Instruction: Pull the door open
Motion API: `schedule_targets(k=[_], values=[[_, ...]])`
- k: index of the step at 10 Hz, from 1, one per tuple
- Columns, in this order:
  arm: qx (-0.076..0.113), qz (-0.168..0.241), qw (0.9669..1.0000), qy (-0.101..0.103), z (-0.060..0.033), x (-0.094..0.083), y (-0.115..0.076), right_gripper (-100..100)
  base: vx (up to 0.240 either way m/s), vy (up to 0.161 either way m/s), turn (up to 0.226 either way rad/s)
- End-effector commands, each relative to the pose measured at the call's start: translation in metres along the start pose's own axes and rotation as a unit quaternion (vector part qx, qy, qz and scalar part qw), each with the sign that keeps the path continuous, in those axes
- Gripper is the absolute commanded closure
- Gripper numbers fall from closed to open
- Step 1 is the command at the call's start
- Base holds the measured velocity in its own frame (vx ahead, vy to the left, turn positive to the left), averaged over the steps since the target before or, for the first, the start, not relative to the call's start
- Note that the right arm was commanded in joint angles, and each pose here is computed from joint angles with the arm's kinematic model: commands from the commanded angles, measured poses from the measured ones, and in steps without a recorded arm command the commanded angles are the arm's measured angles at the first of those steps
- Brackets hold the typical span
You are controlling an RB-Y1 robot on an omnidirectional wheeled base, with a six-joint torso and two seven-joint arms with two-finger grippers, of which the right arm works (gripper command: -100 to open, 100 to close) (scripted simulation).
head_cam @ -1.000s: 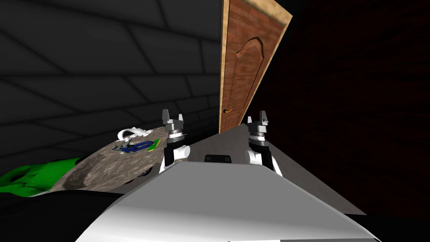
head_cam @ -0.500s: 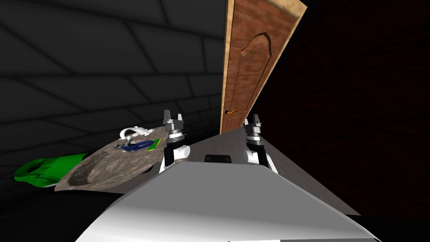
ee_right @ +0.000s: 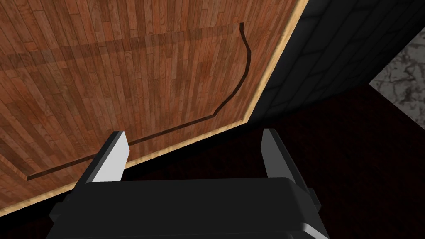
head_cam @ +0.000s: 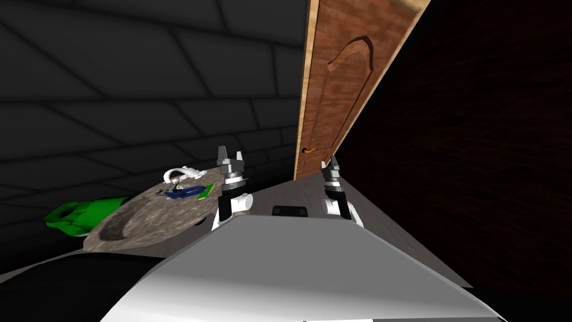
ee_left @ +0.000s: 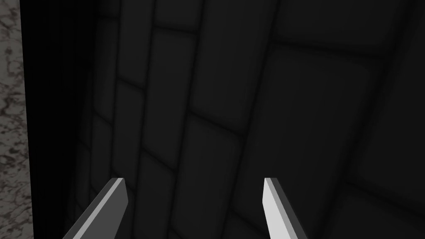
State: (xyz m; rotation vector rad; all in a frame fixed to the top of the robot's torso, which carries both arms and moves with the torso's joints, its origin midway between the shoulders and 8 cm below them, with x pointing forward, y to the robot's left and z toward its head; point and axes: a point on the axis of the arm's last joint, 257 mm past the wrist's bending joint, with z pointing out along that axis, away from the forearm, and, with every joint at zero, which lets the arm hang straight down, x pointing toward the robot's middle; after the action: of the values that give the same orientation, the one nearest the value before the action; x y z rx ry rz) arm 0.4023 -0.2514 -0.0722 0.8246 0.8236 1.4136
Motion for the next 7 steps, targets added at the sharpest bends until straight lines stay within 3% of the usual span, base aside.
schedule_targets(k=[1,7], values=[[0.011,0.001,0.9999,0.007,-0.0037,-0.004,-0.015,-100,0.080,-0.046,0.144],[0.052,0.001,0.9985,0.016,-0.0147,-0.011,-0.065,-100,0.058,-0.038,0.085]])
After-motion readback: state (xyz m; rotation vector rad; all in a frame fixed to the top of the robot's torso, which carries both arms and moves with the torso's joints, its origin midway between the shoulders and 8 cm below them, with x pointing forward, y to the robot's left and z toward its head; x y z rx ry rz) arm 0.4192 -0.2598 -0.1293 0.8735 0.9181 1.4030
